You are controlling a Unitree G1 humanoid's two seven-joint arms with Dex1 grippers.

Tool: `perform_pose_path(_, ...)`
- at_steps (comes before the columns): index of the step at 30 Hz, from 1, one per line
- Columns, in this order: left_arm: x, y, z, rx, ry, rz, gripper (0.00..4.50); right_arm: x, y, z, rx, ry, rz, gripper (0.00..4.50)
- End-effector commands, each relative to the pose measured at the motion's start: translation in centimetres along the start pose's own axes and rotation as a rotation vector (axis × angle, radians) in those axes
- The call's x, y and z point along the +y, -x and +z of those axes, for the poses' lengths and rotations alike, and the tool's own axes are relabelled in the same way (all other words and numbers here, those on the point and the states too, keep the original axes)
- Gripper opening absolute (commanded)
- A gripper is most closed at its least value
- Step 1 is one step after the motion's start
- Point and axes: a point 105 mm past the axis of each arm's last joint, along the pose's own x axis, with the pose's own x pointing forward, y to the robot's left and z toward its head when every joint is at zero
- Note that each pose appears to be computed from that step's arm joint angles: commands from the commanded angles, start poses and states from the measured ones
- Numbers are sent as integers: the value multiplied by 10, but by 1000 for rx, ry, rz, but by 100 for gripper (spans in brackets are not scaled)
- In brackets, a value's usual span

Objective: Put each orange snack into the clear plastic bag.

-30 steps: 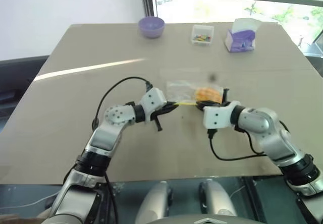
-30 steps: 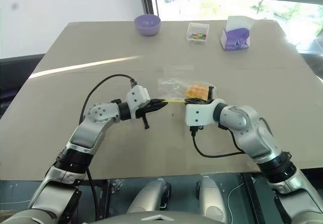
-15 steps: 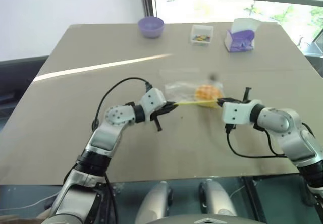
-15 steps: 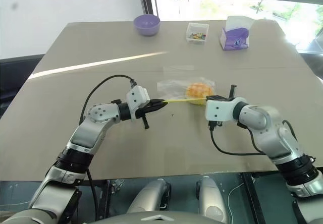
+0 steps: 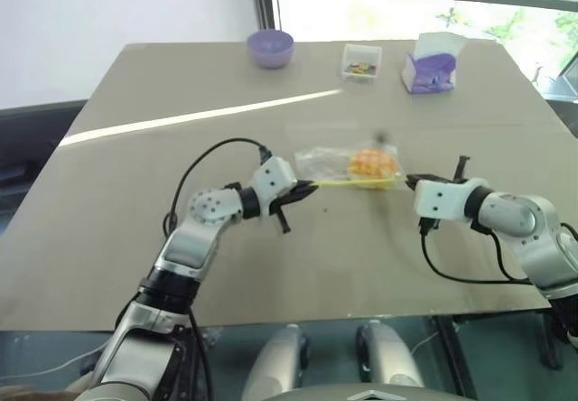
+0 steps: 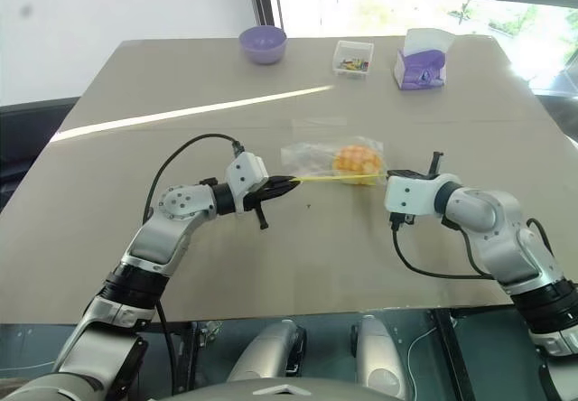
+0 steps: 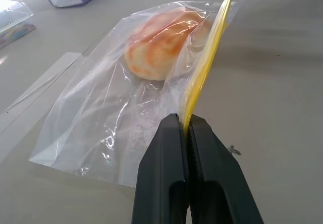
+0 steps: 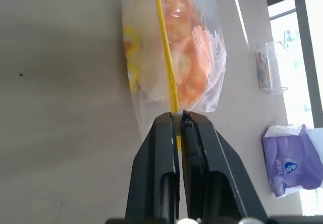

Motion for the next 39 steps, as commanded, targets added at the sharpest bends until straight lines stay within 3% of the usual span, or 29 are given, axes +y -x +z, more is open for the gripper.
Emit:
perform_pose_path(1,24,17,4,-6,-15,112,0,-22,16,-23,85,-78,-75,57)
perform_pose_path(3,24,16,6,-13,-12,115,0,-21,15,-19,61,-113,-73,120)
perform_pose_path(7,24,15,8,-21,-9,120,0,-19,15,-19,58,-132,-75,313)
perform_pose_path(21,24,13,12,-36,-7,122,0,17,4,40,-204,-474,77,313)
perform_pose_path(27,23,12,12,-36,-16,117,0,16,-17,37,-233,-647,60,313)
perform_pose_path(36,21,13,13,-38,-19,124,0,20,-30,26,-211,-694,93,313)
perform_pose_path(39,20,13,13,-40,-19,126,0,21,-30,24,-212,-698,101,235)
